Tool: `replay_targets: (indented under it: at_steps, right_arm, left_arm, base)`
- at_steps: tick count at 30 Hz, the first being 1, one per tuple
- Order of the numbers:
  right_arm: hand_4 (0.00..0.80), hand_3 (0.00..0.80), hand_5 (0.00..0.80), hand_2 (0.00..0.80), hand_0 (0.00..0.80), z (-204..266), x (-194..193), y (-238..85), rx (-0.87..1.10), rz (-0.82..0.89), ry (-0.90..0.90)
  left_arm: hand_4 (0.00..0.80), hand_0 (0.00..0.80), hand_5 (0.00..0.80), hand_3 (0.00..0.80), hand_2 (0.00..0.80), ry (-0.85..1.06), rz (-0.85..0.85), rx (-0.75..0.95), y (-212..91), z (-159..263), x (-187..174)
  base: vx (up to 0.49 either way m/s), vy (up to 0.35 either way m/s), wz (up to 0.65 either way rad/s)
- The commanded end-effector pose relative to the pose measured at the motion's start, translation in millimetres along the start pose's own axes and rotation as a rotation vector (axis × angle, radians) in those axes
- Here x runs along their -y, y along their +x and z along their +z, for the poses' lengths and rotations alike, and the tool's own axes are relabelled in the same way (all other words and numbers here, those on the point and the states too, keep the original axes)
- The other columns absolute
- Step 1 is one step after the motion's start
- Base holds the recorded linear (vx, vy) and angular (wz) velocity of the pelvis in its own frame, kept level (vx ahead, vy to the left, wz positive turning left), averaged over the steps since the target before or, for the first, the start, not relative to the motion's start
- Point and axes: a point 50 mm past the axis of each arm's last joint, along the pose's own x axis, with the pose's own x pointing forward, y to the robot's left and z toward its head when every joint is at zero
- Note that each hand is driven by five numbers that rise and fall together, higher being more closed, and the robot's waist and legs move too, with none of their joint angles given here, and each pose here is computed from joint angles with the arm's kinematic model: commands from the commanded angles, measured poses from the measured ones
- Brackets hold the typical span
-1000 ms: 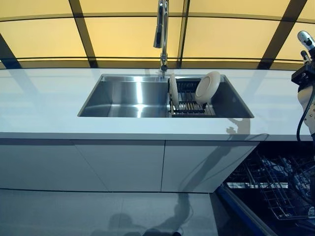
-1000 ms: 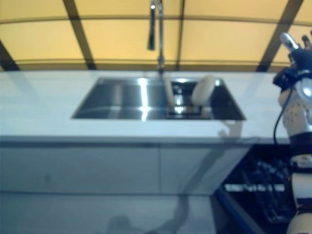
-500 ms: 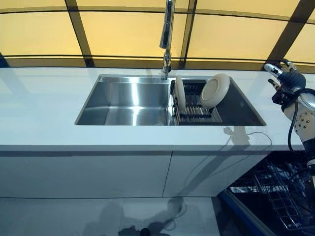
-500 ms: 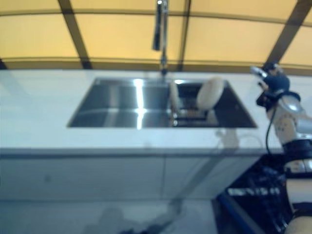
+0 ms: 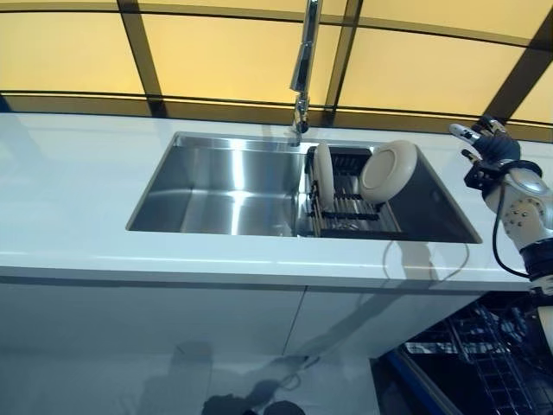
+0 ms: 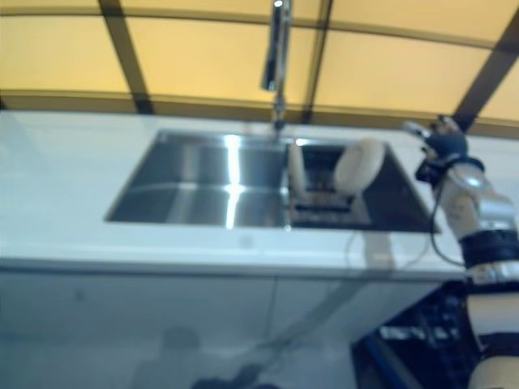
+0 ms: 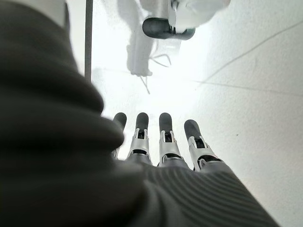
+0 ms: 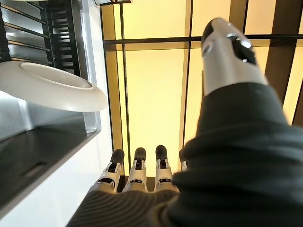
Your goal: Take plates into dishwasher
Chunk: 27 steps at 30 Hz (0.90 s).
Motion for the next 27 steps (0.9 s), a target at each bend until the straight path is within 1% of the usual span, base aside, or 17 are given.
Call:
replay_targets:
  at_steps: [1,4,11,17,20,27]
  right_arm:
    - [0.0,0.0,0.0,0.0,0.0,47.1,13.0,-0.2,0.122,-0.1,-0.055]
    - [0.0,0.0,0.0,0.0,0.0,48.5,37.6,2.2,0.097,-0.175,-0.044]
    - [0.0,0.0,0.0,0.0,0.0,58.1,39.8,2.0,0.099,-0.238,-0.086]
    - [0.0,0.0,0.0,0.0,0.0,64.1,37.9,0.7,0.107,-0.222,-0.099]
    - [0.0,0.0,0.0,0.0,0.0,69.5,33.5,-0.3,0.115,-0.201,-0.063]
    - [0.0,0.0,0.0,0.0,0.0,86.5,19.6,-2.4,0.179,-0.163,-0.006]
  left_arm:
    - [0.0,0.0,0.0,0.0,0.0,-0.059,0.012,-0.042,0.3,-2.4,1.1]
    - [0.0,0.0,0.0,0.0,0.0,-0.035,0.011,-0.079,1.8,-19.8,8.0]
    - [0.0,0.0,0.0,0.0,0.0,-0.004,0.018,-0.128,0.9,-45.8,3.4]
    - [0.0,0.0,0.0,0.0,0.0,0.026,0.015,-0.15,-0.2,-55.8,1.0]
    - [0.0,0.0,0.0,0.0,0.0,0.055,0.01,-0.157,-0.7,-59.8,-0.2]
    - [0.0,0.0,0.0,0.0,0.0,0.067,-0.018,-0.118,0.1,-50.7,6.3]
  base:
    - [0.207,-0.24,0.06]
    - [0.194,-0.127,0.19]
    - [0.157,-0.036,0.04]
    - [0.1,-0.007,0.05]
    - [0.07,-0.01,0.05]
    - [-0.009,0.003,0.03]
